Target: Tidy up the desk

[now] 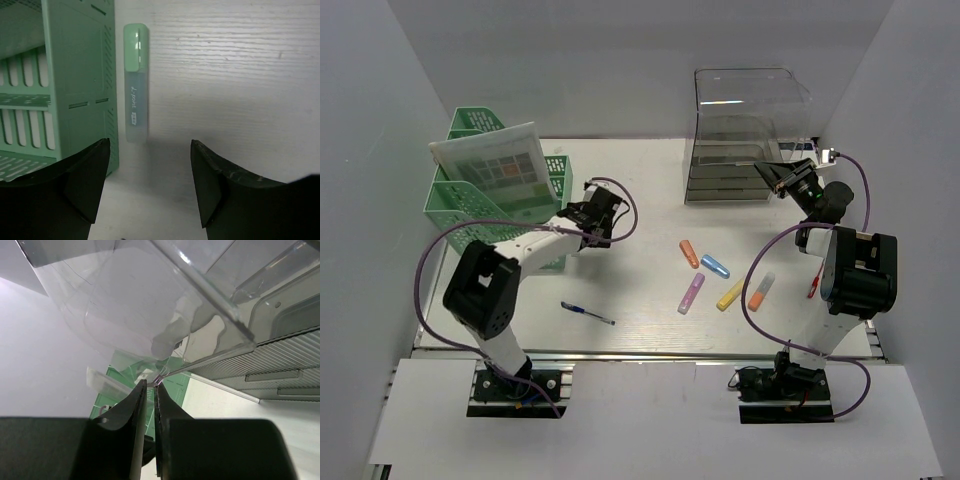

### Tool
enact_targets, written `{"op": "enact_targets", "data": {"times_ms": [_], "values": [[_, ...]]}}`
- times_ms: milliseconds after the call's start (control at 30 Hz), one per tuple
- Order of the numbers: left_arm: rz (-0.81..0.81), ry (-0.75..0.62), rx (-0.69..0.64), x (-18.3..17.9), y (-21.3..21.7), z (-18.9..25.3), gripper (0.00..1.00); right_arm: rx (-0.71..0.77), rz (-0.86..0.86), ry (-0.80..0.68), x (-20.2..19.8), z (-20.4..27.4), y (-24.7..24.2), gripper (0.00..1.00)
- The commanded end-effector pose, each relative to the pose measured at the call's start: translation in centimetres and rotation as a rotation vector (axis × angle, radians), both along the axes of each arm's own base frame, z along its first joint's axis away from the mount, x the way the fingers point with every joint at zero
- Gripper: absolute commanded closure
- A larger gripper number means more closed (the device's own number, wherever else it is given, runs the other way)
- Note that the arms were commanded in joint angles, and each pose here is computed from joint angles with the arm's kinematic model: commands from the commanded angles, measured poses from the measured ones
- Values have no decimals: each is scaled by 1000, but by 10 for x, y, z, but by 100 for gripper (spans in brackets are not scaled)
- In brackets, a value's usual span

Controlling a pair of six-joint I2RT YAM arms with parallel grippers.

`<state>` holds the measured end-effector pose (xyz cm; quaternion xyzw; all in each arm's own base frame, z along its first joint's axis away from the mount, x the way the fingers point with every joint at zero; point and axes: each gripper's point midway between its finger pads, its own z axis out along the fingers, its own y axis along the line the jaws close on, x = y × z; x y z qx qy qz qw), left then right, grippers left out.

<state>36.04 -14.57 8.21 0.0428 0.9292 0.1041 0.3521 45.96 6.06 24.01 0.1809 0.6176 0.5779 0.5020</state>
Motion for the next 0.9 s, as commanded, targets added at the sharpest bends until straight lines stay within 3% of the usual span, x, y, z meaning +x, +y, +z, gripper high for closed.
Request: {"op": "enact_targets", "data": {"times_ms": [0,133,367,867], "values": [[108,-73,76,12,14,20,25,-39,-24,-191,-9,46,-4,94],[132,-47,132,19,16,1,25,-41,-26,-195,-9,47,-5,94],[144,-21,114,24,8,-21,27,-25,-27,-199,-10,49,-5,94],[138,-25,70,30,2,-19,29,-29,-27,-203,-11,49,-7,94]]}}
